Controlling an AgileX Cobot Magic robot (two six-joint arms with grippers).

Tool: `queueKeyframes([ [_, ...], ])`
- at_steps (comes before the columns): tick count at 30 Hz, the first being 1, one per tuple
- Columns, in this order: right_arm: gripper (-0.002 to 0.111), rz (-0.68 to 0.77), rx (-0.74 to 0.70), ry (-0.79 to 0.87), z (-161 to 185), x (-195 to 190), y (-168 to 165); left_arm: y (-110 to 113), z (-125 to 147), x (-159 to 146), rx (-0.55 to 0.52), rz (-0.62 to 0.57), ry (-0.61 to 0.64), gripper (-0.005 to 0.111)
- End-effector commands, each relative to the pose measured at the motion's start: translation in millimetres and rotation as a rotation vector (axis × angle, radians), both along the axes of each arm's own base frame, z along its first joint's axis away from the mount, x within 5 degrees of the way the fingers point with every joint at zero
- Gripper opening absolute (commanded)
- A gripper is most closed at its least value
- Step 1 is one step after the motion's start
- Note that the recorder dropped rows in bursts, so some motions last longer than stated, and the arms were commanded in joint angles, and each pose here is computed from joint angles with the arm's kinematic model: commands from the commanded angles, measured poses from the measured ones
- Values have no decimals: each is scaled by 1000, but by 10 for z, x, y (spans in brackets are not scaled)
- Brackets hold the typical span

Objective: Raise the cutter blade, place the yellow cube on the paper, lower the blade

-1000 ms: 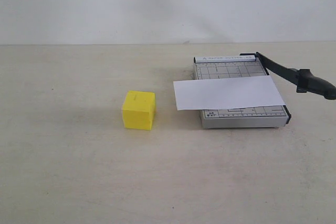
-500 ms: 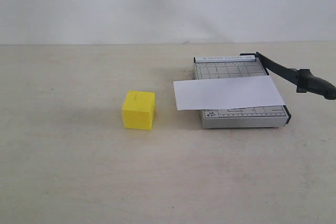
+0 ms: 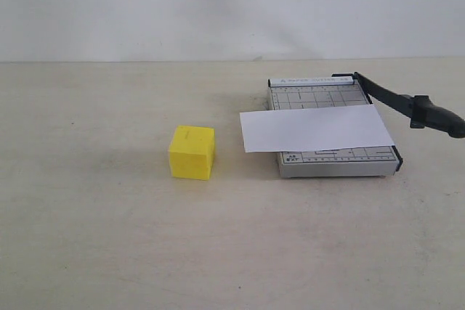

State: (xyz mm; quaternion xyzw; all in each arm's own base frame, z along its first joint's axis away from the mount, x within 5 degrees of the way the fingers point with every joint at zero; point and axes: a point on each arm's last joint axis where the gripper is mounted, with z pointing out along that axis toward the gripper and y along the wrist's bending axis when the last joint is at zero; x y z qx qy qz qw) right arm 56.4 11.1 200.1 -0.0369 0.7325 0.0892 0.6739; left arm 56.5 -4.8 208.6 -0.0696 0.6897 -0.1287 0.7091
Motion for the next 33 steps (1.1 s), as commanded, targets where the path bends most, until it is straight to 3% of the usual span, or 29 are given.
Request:
queueKeyframes([
  [1, 0, 1, 0, -1, -13, -4, 0, 6, 32, -4, -74, 3, -27, 5],
  [5, 0, 1, 0, -1, -13, -4, 0, 7, 36, -4, -225, -5, -20, 5],
  [9, 0, 1, 0, -1, -13, -4, 0, 9, 63, -7, -296, -13, -44, 5],
  [12, 0, 1, 0, -1, -13, -4, 0, -40, 241, -52, -184, -92, -37, 5],
  [19, 0, 1, 0, -1, -13, -4, 0, -149, 464, 65, -50, -223, -7, 5],
  [24, 0, 1, 0, -1, -13, -4, 0, -290, 671, 328, -17, -282, -7, 5],
  [33, 0, 1, 0, -1, -13, -4, 0, -838, 889, 960, 262, -460, -21, 5],
])
